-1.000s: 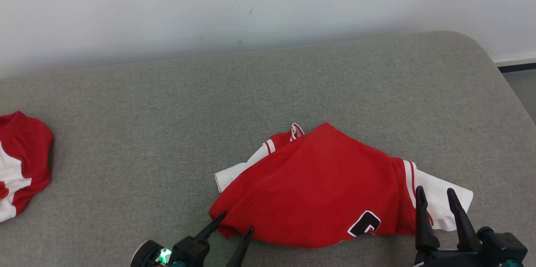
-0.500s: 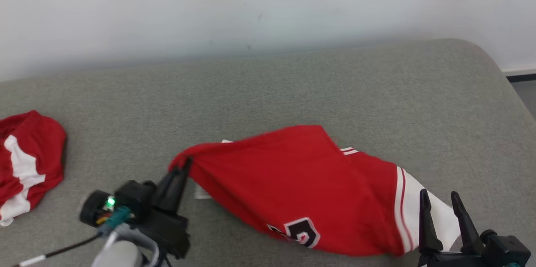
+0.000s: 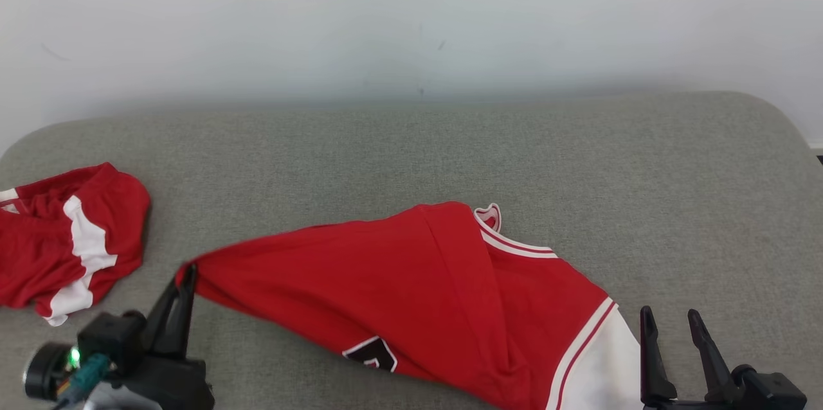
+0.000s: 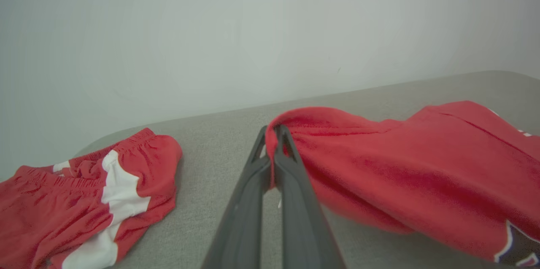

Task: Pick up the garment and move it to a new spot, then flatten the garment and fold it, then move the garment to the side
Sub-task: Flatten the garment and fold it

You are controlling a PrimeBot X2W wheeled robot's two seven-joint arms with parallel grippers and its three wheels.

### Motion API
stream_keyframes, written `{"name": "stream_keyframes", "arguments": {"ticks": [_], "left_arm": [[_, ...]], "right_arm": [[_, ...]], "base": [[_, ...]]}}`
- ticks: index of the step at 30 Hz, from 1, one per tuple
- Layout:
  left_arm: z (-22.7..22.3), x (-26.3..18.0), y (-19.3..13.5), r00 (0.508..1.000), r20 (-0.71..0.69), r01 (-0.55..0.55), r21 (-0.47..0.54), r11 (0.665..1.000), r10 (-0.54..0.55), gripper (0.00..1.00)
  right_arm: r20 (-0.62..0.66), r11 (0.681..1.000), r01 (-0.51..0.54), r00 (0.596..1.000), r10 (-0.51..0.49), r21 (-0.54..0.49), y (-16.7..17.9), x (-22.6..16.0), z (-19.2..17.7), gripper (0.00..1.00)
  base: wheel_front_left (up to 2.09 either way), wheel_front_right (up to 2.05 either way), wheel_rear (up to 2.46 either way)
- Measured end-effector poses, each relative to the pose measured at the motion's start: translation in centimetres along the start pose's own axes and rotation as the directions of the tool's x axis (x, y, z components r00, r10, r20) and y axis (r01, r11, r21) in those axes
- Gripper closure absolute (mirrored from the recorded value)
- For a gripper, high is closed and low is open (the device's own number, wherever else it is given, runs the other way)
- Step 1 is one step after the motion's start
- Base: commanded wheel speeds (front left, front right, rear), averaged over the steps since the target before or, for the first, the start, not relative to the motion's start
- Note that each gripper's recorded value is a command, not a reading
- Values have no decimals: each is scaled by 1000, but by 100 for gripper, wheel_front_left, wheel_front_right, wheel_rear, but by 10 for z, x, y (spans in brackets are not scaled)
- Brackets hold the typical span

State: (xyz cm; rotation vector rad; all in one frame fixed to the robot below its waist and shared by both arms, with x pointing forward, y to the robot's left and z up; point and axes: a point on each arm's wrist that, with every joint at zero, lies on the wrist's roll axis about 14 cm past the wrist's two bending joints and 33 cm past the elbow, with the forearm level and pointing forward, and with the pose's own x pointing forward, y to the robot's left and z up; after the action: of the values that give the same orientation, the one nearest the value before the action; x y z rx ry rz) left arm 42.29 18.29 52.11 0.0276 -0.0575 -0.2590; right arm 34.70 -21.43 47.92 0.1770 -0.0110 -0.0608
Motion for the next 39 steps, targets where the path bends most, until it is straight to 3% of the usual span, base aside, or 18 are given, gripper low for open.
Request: {"name": "stream_keyframes", "arguments": {"ticks": [1, 2, 3, 4, 14, 29, 33, 39], "left_arm": [[-8, -5, 0, 1000, -22, -6, -5, 1000, 6, 100], [-14, -9, 0, 999, -41, -12, -10, 1000, 11, 73], [-18, -12, 0, 999, -50, -19, -15, 1000, 18, 13], [-20, -13, 1, 998, -53, -28, -20, 999, 27, 0], [1, -22, 17, 989, 39, -138, -81, 987, 141, 0], [-27, -43, -25, 989, -17, -151, -178, 972, 150, 0], [-36, -42, -44, 993, -43, -113, -199, 974, 106, 0], [-28, -18, -90, 999, -15, 34, -210, 977, -38, 0]], "right_arm": [[-4, 1000, -3, 1000, 3, 0, 1, 0, -1, 0], [-7, 1000, -5, 1000, 5, 0, 1, 0, -2, 0], [-9, 1000, -8, 1000, 8, 1, 2, 0, -3, 0], [-10, 1000, -10, 1000, 10, 1, 3, 0, -3, 0], [-22, 1000, -18, 1000, 18, 1, 6, 2, -7, 0], [-59, 1000, -5, 998, 5, -5, 2, 1, -18, 0], [-66, 1000, -1, 998, 1, -5, 0, 3, -21, 0], [-69, 1000, -9, 998, 8, -4, 3, 8, -22, 0]], "base": [[0, 0, 0], [0, 0, 0], [0, 0, 0], [0, 0, 0], [0, 0, 0], [0, 0, 0], [0, 0, 0], [0, 0, 0]]}}
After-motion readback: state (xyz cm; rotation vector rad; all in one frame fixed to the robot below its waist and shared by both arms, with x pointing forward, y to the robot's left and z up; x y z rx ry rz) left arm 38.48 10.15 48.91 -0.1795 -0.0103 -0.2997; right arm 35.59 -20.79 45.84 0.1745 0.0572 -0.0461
